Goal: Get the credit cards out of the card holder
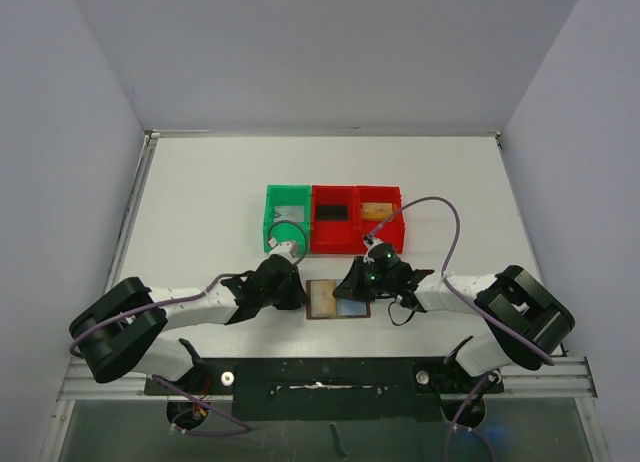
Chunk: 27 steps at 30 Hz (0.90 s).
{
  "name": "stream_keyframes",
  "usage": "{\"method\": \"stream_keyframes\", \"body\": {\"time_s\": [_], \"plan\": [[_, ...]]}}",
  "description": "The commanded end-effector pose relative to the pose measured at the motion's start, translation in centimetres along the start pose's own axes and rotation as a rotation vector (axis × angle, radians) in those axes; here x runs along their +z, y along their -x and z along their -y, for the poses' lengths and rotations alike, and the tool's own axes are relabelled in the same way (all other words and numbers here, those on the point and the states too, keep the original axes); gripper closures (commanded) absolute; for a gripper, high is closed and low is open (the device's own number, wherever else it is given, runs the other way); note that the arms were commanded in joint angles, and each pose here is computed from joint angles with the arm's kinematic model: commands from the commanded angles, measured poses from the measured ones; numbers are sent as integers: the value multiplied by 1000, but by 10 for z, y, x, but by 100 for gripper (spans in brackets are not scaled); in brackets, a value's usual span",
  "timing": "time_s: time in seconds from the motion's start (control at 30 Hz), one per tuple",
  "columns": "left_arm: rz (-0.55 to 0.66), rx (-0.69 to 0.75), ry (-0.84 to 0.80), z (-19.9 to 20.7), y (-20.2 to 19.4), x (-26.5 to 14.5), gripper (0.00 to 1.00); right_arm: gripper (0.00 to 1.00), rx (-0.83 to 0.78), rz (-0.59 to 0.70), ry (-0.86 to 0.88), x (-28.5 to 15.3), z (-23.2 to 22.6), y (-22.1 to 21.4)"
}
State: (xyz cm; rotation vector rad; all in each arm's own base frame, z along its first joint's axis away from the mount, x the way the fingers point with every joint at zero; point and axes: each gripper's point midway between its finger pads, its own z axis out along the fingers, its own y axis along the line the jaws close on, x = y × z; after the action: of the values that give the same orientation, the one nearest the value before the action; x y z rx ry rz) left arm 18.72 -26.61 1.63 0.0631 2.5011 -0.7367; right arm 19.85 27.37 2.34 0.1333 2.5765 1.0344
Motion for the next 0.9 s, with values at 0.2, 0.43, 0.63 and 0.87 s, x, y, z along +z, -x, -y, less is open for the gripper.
{"method": "stream_keyframes", "body": {"time_s": [0.2,0.43,0.63,0.87], "plan": [[78,-39,-13,6,15,-8,100,100,-15,33,60,-11,-12,9],[103,-65,51,-5,19,-15,94,100,-15,44,35,-13,-8,11],[161,-74,-112,30,35,-31,70,89,-34,17,52,-8,-16,7],[126,-45,-207,49,30,-27,66,85,-37,-1,45,-1,-18,5]]}}
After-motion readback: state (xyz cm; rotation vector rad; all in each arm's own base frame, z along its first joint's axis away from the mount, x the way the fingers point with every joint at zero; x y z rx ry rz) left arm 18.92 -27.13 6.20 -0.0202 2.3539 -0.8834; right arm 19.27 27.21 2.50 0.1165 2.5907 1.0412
